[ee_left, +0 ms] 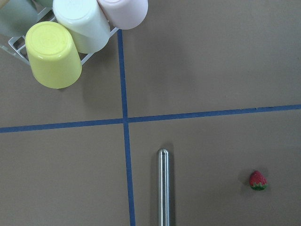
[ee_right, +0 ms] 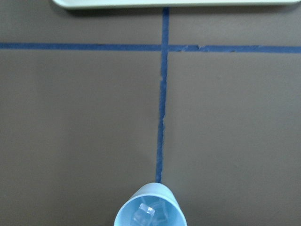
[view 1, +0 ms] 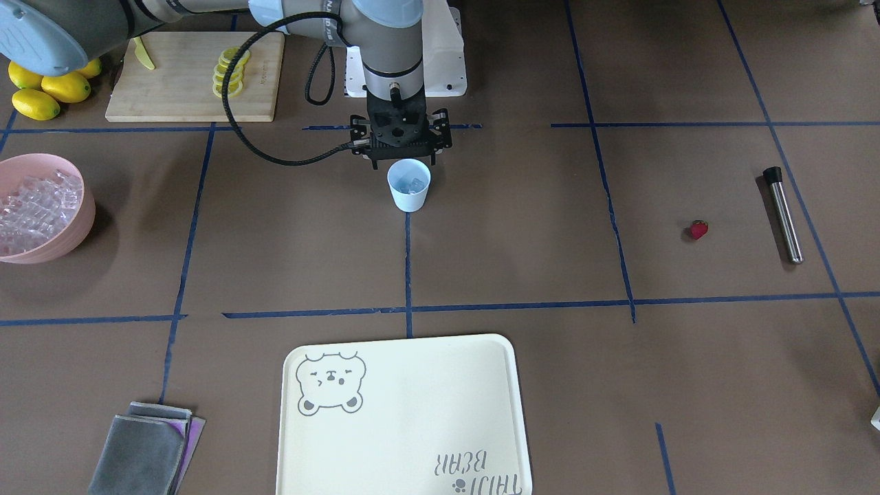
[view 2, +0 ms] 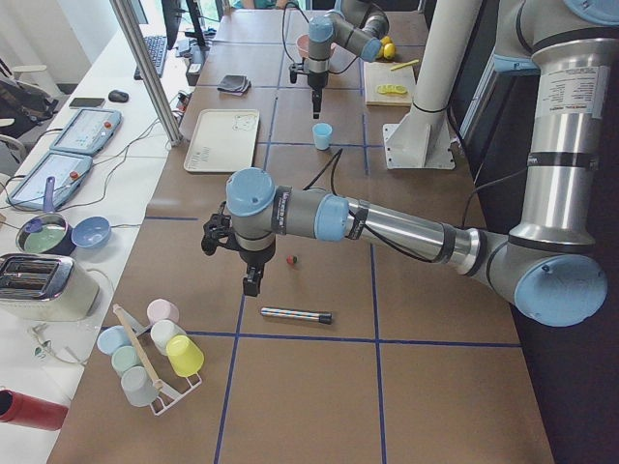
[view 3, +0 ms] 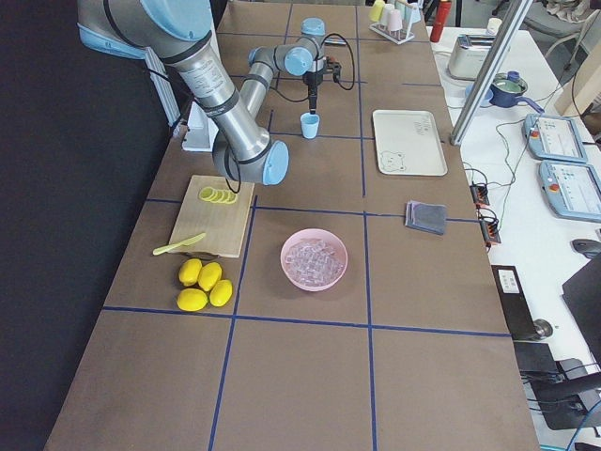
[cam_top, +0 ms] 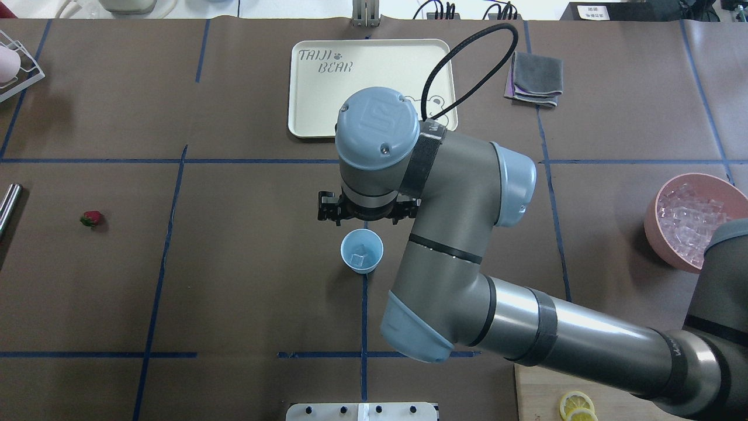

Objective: Mash ice and strawberries in cup
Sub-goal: 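Raise the right gripper away from the cup while the left gripper moves toward the strawberry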

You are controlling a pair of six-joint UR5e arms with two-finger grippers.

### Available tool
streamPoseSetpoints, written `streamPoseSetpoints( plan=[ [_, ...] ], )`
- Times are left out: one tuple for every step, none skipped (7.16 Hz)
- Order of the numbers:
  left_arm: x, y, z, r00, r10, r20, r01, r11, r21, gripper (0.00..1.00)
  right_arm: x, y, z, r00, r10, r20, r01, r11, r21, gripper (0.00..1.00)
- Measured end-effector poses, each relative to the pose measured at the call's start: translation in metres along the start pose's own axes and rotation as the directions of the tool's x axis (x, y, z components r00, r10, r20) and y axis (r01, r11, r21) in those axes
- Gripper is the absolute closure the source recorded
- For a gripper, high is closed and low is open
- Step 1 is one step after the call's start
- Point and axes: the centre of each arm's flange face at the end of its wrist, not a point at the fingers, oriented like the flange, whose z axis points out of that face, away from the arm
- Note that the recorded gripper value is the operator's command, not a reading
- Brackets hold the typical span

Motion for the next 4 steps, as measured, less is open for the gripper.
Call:
streamPoseSetpoints(
  plan=[
    [0.012, 0.002, 0.009, 1.000, 0.009, 0.017, -0.009, 1.000, 0.003, 0.00, 0.033, -0.016, -0.018, 1.000, 0.016, 0.008, -0.016, 0.999, 0.035, 0.01],
    [0.031, 0.011, 0.025, 1.000, -0.011, 0.015, 0.011, 1.000, 0.016, 0.00, 0.077, -0.035, -0.038, 1.000, 0.014, 0.010, -0.014, 0.998, 0.067, 0.01],
    [0.054, 0.025, 0.047, 0.999, -0.049, 0.000, 0.049, 0.998, 0.045, 0.01, 0.128, -0.062, -0.057, 1.000, -0.011, 0.001, 0.011, 0.997, 0.081, 0.01],
    [0.078, 0.035, 0.069, 0.996, -0.086, -0.012, 0.087, 0.994, 0.069, 0.02, 0.186, -0.093, -0.075, 0.999, -0.052, -0.014, 0.053, 0.995, 0.081, 0.01]
  ],
)
